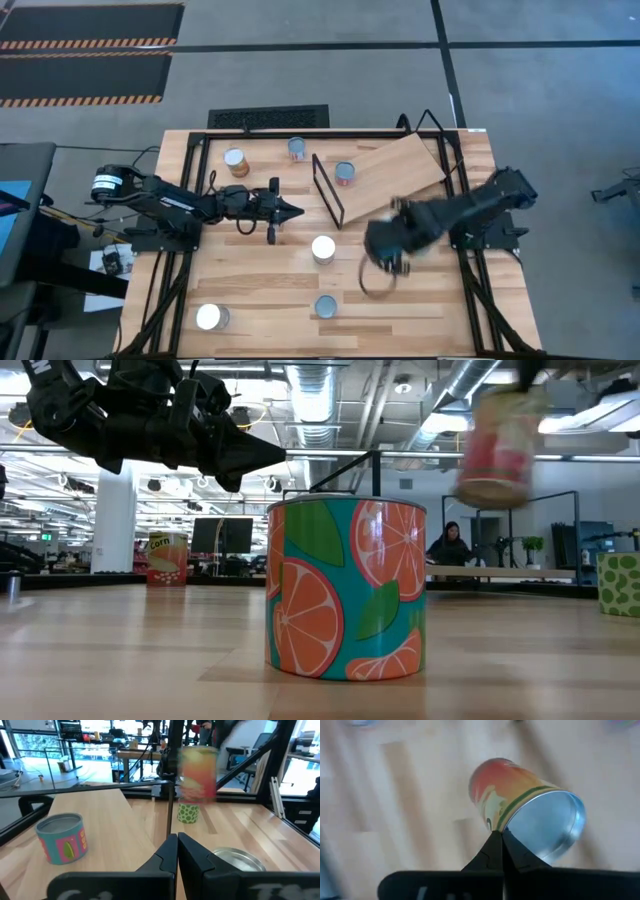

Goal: Pick and place cans onto a shelf
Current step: Put the bottom canned corn on the shelf, then put the canned sliced carrots on the shelf

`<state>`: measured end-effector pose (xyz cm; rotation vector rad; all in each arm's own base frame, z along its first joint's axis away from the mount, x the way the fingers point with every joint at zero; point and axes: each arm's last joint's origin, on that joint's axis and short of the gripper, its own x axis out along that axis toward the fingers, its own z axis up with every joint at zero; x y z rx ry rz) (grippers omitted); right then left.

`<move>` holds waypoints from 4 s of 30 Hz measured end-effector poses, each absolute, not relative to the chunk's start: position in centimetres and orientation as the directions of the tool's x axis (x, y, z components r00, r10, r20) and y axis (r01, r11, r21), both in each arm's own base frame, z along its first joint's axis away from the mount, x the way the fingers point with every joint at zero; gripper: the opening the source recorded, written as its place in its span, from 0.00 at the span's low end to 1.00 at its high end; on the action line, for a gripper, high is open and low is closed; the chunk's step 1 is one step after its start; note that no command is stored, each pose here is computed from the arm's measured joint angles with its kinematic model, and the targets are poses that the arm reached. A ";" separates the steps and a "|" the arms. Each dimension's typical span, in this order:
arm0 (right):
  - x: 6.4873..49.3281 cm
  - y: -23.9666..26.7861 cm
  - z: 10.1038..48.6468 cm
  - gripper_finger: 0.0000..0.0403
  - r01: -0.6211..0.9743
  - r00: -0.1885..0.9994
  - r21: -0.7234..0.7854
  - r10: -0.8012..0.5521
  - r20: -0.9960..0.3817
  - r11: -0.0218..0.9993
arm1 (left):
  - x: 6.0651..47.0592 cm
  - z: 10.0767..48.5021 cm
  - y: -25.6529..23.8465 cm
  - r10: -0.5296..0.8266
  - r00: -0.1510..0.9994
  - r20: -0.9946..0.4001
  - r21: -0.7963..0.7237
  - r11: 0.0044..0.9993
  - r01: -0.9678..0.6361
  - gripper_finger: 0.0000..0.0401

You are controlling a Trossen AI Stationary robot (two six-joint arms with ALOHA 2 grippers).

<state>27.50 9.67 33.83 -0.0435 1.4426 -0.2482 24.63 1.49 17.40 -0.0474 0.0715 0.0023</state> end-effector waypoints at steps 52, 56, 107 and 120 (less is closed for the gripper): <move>31.5 -13.3 29.0 0.02 -0.234 0.028 -0.297 -0.299 -0.954 0.926 | 24.6 17.5 1.5 0.001 0.998 -0.065 -0.045 0.999 -0.004 0.00; 31.5 -13.3 29.0 0.02 -0.226 0.034 -0.294 -0.294 -0.955 0.929 | 24.6 17.5 1.5 0.000 0.998 -0.065 -0.046 0.999 -0.003 0.00; 20.3 -5.6 33.3 0.01 0.145 0.729 -0.270 -0.287 -0.621 0.952 | 24.6 17.4 1.5 -0.001 0.997 -0.077 -0.045 0.999 -0.003 0.00; 16.2 -2.0 26.1 0.01 0.135 0.948 -0.193 -0.183 -0.260 0.972 | 26.7 19.2 4.0 0.125 0.965 -0.231 -0.051 0.989 -0.140 0.00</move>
